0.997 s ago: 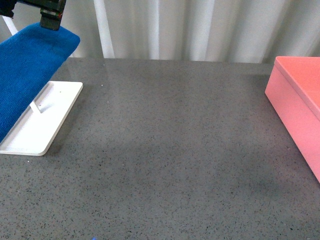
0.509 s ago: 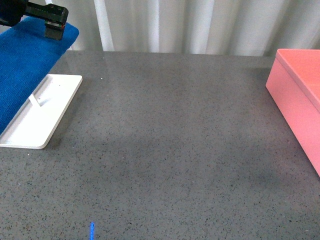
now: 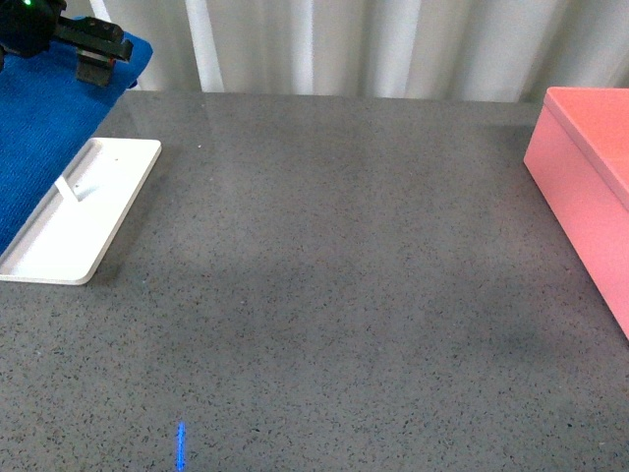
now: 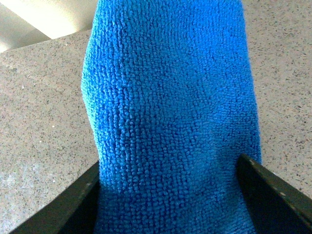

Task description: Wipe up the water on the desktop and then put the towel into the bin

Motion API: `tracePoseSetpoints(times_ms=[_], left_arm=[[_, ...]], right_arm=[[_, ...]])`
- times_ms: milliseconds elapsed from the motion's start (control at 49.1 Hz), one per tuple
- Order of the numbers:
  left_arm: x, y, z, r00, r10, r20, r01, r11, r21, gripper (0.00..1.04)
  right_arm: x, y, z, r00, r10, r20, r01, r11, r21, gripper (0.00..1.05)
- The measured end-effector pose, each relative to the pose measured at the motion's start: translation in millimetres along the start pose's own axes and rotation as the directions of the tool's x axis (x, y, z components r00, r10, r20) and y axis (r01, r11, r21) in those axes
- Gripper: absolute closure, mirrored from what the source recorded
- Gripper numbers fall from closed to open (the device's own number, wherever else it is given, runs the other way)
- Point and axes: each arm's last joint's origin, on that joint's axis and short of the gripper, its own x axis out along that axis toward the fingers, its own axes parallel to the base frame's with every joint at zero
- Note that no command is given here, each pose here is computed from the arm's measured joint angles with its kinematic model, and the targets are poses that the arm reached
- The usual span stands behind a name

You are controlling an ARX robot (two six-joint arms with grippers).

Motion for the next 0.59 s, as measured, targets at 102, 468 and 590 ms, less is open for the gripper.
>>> tracePoseSetpoints(times_ms=[102, 468, 590], left_arm=[[0, 0, 0, 1.000, 0.010, 0.001, -0.010, 1.000, -0.001, 0.53], [-2, 2, 5, 1.000, 0.018, 0.016, -0.018, 1.000, 0.003, 0.99], [-8, 8, 12, 0.999, 0.015, 0.032, -0.015, 1.000, -0.002, 0.99]], right_arm=[[0, 0, 0, 1.000, 0.000, 0.000, 0.000, 1.000, 0.000, 0.07], [0, 0, 0, 1.000, 0.000, 0.000, 0.000, 1.000, 0.000, 0.07], [0, 0, 0, 1.000, 0.000, 0.000, 0.000, 1.000, 0.000, 0.07]])
